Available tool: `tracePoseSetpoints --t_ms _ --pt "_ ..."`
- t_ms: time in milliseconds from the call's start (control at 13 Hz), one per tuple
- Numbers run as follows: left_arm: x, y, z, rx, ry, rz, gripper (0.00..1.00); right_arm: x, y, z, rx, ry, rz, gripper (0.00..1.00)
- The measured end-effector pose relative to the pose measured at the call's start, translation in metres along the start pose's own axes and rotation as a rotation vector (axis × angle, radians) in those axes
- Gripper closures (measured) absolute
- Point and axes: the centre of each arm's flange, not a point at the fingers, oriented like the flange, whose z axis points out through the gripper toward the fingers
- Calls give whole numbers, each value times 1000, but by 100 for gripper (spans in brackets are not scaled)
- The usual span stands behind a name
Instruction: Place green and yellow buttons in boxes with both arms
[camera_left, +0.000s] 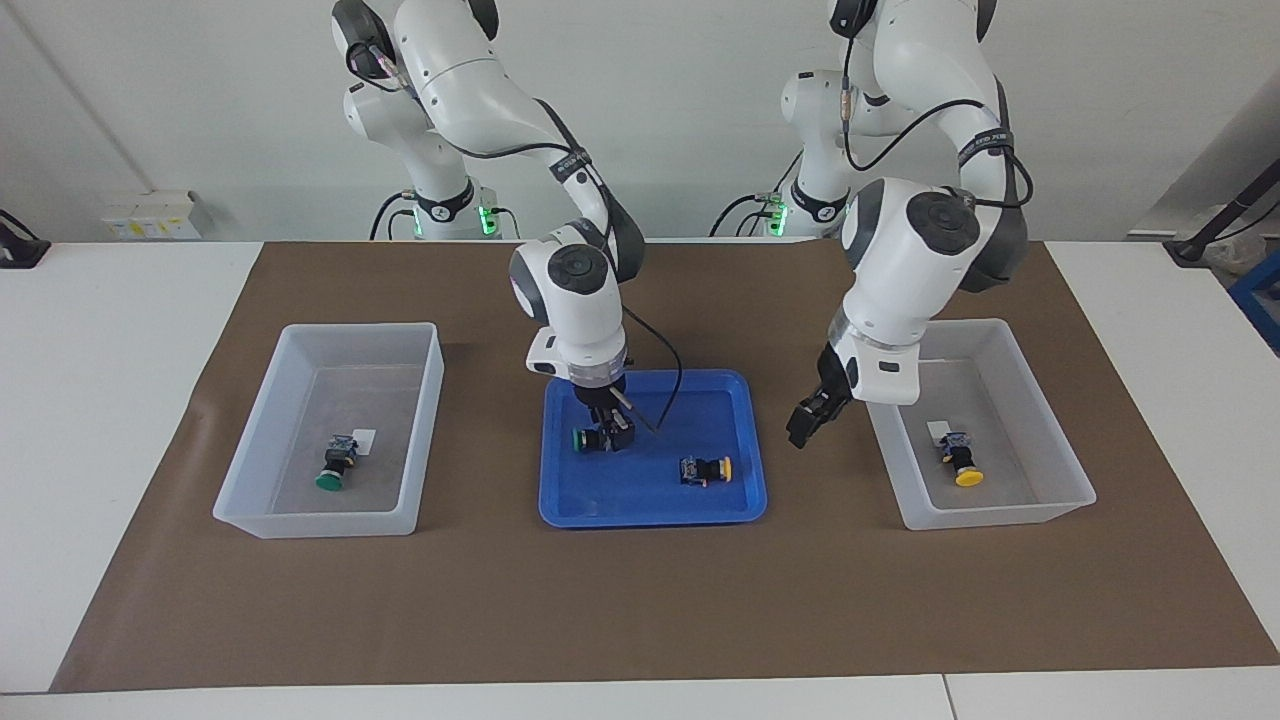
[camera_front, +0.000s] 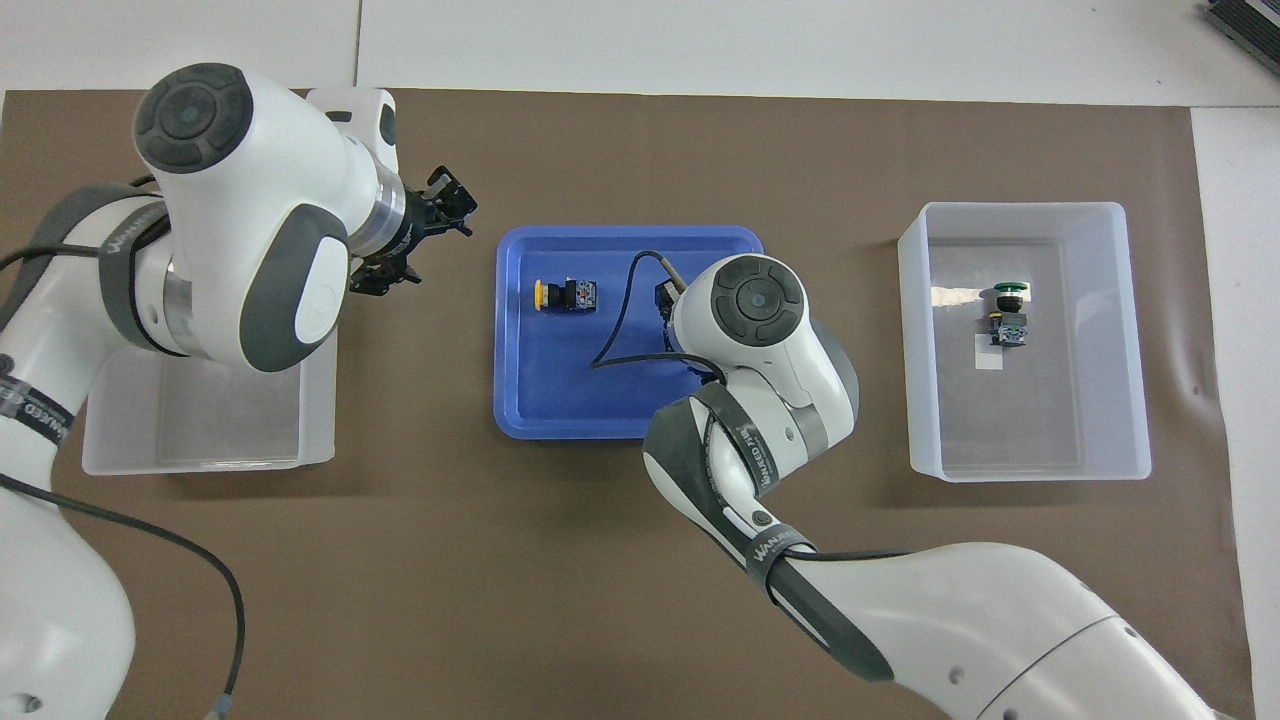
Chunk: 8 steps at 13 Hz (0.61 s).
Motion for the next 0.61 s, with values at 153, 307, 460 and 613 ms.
tracePoseSetpoints --t_ms 153,307,460,613 --pt "-17 5 15 -35 16 -101 24 0 0 0 2 -2 2 68" --pt "-31 6 34 -63 25 -163 24 0 -1 -2 5 -1 2 68" --pt "-50 6 54 -79 25 -198 24 10 -3 -17 17 4 12 68" --pt "-74 8 74 -83 18 -225 23 32 1 -52 5 14 -15 68"
